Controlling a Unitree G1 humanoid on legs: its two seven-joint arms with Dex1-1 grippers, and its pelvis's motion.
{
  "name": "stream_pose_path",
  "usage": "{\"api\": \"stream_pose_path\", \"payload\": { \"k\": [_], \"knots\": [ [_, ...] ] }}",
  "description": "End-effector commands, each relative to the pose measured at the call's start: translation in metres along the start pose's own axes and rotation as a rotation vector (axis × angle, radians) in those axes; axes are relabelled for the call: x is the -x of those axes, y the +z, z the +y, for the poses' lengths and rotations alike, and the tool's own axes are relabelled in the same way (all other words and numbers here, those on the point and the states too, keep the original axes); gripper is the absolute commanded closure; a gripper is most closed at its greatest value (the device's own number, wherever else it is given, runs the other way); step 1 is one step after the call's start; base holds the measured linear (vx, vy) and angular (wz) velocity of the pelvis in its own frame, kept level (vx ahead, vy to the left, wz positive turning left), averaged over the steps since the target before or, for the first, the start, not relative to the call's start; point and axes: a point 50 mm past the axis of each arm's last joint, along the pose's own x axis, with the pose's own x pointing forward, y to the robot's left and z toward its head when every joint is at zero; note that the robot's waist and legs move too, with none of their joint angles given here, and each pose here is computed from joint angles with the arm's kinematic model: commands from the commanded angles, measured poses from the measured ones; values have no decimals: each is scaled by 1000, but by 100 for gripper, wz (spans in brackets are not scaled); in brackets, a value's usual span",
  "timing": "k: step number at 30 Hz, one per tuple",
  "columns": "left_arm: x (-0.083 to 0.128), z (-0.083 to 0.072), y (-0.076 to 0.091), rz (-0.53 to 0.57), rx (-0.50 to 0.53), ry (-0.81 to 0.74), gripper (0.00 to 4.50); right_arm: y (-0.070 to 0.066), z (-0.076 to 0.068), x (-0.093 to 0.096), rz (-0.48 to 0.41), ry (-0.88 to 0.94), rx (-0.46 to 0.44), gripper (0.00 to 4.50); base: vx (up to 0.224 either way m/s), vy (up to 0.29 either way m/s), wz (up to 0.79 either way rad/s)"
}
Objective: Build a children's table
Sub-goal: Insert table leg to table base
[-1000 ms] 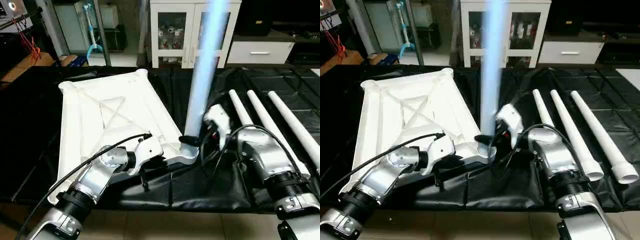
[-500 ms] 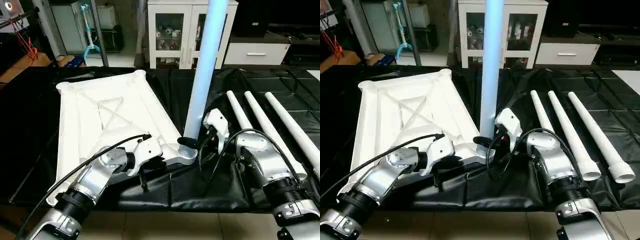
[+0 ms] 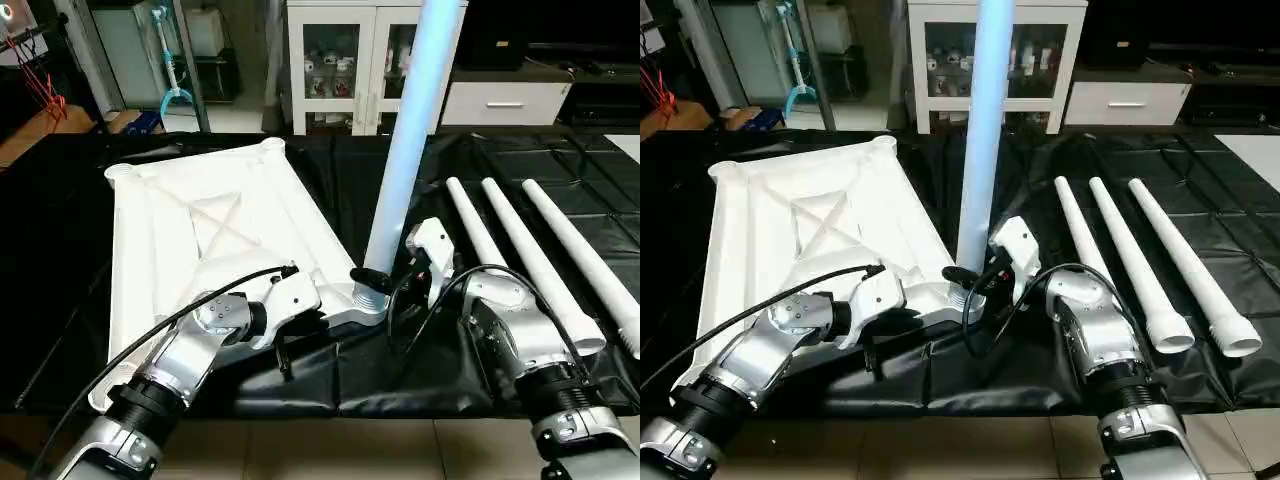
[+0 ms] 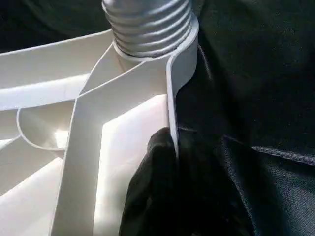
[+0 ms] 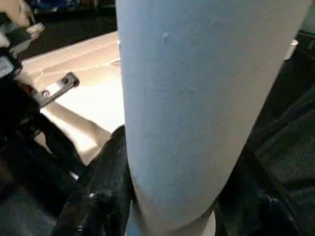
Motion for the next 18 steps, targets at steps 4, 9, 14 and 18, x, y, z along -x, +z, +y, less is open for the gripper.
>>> {"api": "stream_pose_path", "payload": {
  "k": [4, 9, 14, 18],
  "knots": [
    [-5, -7, 2, 12, -32, -58, 450, -52, -1, 15, 177, -101, -207, 264, 0, 0, 0],
    [-4, -8, 2, 14, -33, -58, 450, -50, 0, 15, 183, -80, -183, 264, 0, 0, 0],
    [-4, -8, 2, 17, -33, -62, 450, -50, 5, 12, 223, -33, -130, 264, 0, 0, 0],
    [-4, -9, 1, 19, -32, -65, 450, -49, 7, 9, 271, 22, -94, 264, 0, 0, 0]
  ]
}}
